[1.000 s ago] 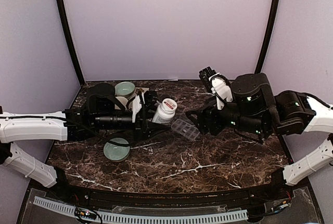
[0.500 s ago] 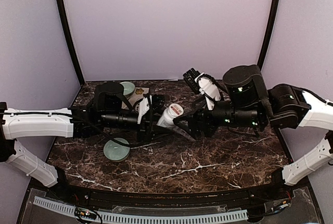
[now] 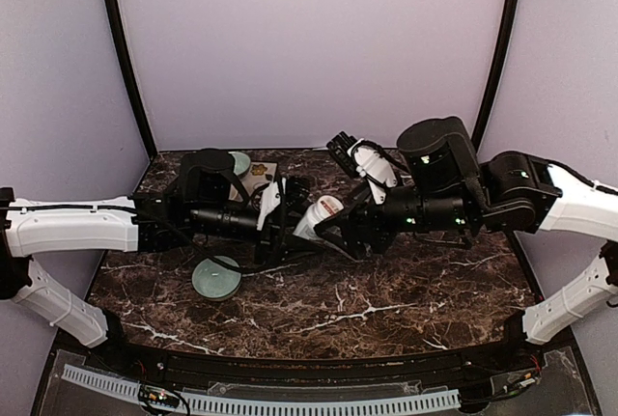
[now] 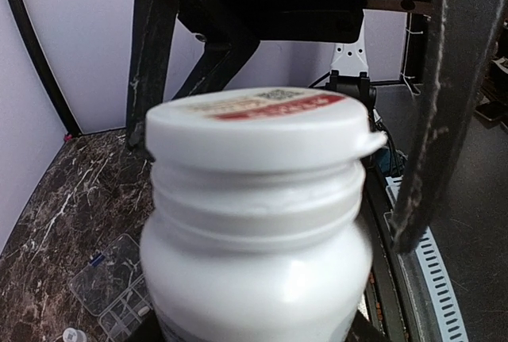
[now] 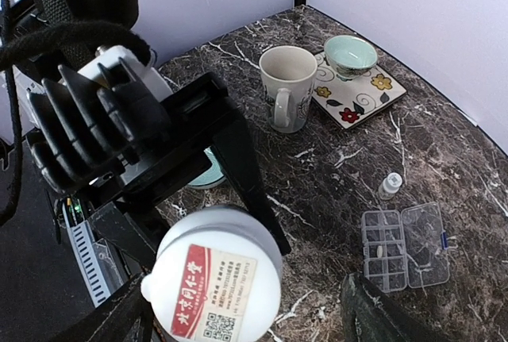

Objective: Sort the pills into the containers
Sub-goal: Pass from the left arm to the right

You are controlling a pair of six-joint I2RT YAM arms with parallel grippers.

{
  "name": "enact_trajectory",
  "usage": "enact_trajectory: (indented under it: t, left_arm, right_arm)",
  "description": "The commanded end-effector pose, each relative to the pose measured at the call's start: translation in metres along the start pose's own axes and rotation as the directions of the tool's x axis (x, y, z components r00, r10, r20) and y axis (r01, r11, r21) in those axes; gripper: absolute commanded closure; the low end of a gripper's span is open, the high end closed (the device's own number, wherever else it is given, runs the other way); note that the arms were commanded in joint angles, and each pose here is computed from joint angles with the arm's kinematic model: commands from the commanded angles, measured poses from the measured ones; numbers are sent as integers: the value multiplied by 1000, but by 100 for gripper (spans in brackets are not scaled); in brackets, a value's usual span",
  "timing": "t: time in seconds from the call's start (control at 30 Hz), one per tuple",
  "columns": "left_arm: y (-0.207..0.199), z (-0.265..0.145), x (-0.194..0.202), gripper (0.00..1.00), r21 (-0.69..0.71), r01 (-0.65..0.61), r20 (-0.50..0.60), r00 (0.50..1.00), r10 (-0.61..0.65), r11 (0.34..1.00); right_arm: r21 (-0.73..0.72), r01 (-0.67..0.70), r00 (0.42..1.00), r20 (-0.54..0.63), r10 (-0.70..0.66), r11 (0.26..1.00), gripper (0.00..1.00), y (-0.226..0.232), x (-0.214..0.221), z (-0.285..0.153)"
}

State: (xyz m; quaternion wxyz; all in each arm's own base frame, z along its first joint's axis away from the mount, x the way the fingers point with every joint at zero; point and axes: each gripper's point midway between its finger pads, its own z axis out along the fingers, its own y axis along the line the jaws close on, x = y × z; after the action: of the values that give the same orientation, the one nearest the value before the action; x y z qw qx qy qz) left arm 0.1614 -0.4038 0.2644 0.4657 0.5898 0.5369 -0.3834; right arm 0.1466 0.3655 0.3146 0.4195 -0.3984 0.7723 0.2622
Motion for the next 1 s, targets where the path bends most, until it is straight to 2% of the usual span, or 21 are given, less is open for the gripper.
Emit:
enact_trajectory:
  t: [0.0,0.27,0.5,0.73,0.83,0.97]
  left_arm:
    - [-4,0,-19,76,37,-32,37,999,30,999]
    - [-5,0,-21,76,47,-34,40,999,33,998]
    - [-6,0,-22,76,51,-35,43,999,33,998]
    - [-5,2,-23,74,56,-35,45,998,32,998]
    - [-5,3,-23,74,59,-33,44,999,31,998]
    - [-4,5,-20,68,55,-28,37,999,26,998]
  right_arm:
    - [-40,0,999,48,2,999,19,5,-21,-1]
    - [-54,0,999,38,2,999,20,3,-22,6]
    - [-75,-15,1000,19,16,997,29,0,-18,12]
    - [-89,-28,1000,-7,28,996,32,-1,-11,21]
    - [-97,-36,999,-20,34,995,41,-1,-9,25]
    - [-106,-54,998,-44,50,993,63,-4,-4,32]
